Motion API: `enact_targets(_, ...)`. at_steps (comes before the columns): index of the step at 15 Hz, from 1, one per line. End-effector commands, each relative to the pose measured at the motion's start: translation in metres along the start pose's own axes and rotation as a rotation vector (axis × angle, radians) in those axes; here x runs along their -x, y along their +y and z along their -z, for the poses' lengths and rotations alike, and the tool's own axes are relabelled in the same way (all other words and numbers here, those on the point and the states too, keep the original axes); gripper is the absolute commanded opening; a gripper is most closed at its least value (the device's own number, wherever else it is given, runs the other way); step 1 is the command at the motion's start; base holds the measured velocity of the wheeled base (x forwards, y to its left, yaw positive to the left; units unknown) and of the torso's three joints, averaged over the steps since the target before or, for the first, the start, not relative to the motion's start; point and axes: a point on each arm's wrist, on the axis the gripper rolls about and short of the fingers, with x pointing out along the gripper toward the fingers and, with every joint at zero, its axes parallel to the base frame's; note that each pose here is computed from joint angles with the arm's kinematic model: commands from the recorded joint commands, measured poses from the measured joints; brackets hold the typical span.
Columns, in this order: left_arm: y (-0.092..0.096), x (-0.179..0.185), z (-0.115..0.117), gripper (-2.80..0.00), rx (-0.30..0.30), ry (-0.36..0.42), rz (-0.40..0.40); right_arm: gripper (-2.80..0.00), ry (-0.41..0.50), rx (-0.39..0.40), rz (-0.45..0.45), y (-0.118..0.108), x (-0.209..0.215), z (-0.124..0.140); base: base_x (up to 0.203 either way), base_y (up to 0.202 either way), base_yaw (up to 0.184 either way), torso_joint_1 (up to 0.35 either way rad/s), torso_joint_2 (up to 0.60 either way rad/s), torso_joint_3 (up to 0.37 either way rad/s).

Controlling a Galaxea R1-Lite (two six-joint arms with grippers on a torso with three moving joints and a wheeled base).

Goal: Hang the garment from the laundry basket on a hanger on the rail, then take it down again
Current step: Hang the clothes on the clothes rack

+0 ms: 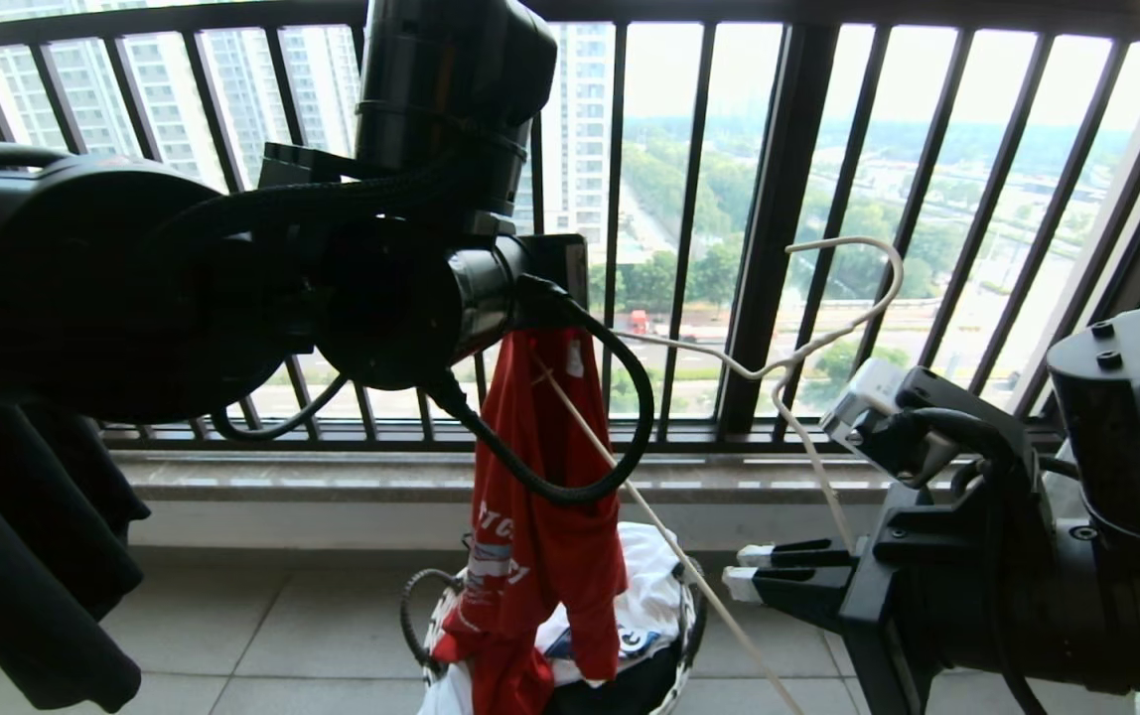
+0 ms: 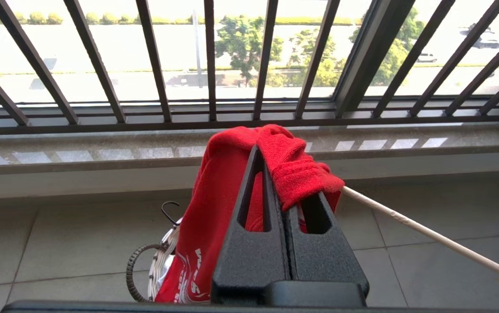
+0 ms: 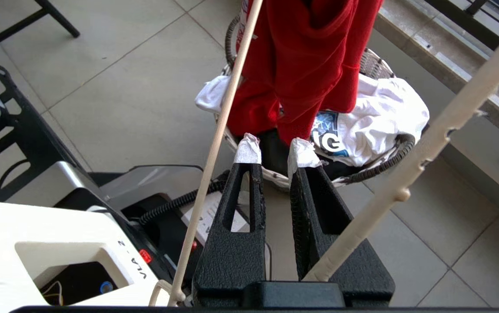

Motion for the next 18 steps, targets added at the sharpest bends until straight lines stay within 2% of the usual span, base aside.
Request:
enact_targets(1, -0.001, 0.004, -0.003, -2.80, 0.023, -0.008, 0.007, -2.80, 0.034, -0.003, 0.045, -0.006, -0.011, 0.002, 0.000, 0.000, 0.000, 0.000, 0.00, 0.000)
enact_targets(2, -0.001, 0.007, -0.007, -2.80, 0.041, -0.020, 0.011, -2.80, 0.044, -0.004, 0.056, -0.008, -0.016, 0.003, 0.000, 0.000, 0.000, 0.000, 0.00, 0.000)
enact_targets(4, 0.001, 0.013, -0.019, -2.80, 0.137, -0.054, 0.023, -2.80, 0.083, -0.008, 0.057, -0.009, -0.027, 0.006, 0.000, 0.000, 0.000, 0.000, 0.00, 0.000)
enact_targets(8, 0.004, 0.020, -0.027, -2.80, 0.176, -0.074, 0.034, -2.80, 0.075, -0.009, 0.056, -0.009, -0.039, 0.007, 0.000, 0.000, 0.000, 0.000, 0.00, 0.000)
enact_targets(10, 0.004, 0.018, -0.026, -2.80, 0.180, -0.073, 0.031, -2.80, 0.074, -0.008, 0.054, -0.009, -0.038, 0.007, 0.000, 0.000, 0.000, 0.000, 0.00, 0.000)
enact_targets(14, -0.002, 0.003, -0.012, -2.80, 0.144, -0.032, 0.018, -2.80, 0.026, -0.005, 0.056, -0.008, -0.024, 0.002, 0.000, 0.000, 0.000, 0.000, 0.00, 0.000)
enact_targets(17, -0.002, 0.004, -0.007, -2.80, 0.119, 0.041, 0.078, -2.80, 0.007, -0.004, 0.063, -0.008, -0.019, 0.000, 0.000, 0.000, 0.000, 0.000, 0.00, 0.000)
enact_targets(18, -0.002, 0.007, -0.006, -2.80, 0.132, 0.070, 0.112, -2.80, 0.000, -0.003, 0.068, -0.008, -0.017, -0.001, 0.000, 0.000, 0.000, 0.000, 0.00, 0.000)
